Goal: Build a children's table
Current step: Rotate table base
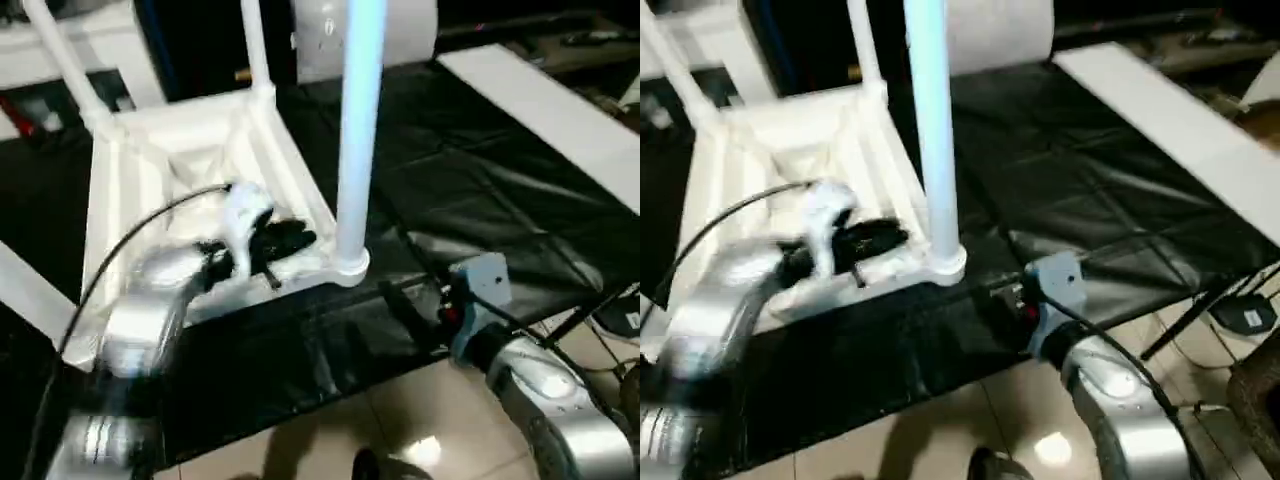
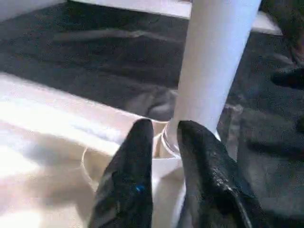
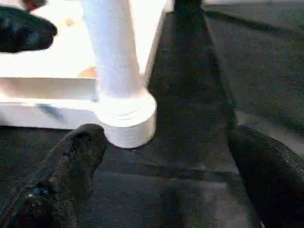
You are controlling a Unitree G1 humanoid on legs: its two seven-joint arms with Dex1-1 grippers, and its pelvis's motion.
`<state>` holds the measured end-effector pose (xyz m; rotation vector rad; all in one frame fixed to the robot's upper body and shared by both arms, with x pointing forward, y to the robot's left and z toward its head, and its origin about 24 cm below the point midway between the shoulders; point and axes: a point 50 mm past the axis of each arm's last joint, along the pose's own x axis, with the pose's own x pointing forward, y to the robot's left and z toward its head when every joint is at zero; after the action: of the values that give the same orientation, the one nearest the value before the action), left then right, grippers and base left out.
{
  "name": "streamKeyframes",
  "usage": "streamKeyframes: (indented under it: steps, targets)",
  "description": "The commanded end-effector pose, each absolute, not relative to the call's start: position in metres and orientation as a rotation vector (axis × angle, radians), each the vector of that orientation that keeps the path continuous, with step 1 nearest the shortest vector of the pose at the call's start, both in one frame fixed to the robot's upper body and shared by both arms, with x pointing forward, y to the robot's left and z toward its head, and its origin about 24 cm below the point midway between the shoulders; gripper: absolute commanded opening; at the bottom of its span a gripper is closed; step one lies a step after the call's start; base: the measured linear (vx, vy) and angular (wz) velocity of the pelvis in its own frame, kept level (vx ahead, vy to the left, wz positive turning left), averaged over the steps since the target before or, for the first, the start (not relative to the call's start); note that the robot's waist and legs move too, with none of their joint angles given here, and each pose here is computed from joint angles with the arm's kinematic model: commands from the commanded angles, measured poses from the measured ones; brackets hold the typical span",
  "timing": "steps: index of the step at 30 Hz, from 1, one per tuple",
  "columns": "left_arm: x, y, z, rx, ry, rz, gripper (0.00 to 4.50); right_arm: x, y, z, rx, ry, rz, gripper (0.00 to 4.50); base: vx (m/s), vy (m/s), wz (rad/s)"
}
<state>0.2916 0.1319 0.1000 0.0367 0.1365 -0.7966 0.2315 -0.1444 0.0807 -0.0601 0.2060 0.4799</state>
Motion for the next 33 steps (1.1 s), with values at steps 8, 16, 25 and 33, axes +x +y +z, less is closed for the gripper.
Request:
streamKeyframes:
  steps: [8, 16, 25, 33]
  targets:
    - [0.272, 0.122, 0.104, 0.062, 0.139, -0.438, 1.03, 0.242, -0.125, 0.073, -0.051, 0.198, 0.546, 4.5, -0.009, -0.16, 0.75]
    - [0.272, 0.137, 0.097, 0.082, 0.195, -0.223, 1.03, 0.245, -0.127, 0.071, -0.017, 0.207, 0.544, 4.5, -0.051, -0.136, 0.49]
    - [0.258, 0.158, 0.086, 0.022, 0.238, -0.09, 1.39, 0.249, -0.135, 0.072, -0.052, 0.161, 0.534, 4.5, -0.011, 0.06, 0.07]
    - [0.254, 0.186, 0.081, 0.03, 0.273, 0.146, 1.39, 0.269, -0.125, 0.075, -0.05, 0.159, 0.579, 4.5, -0.018, 0.027, -0.02]
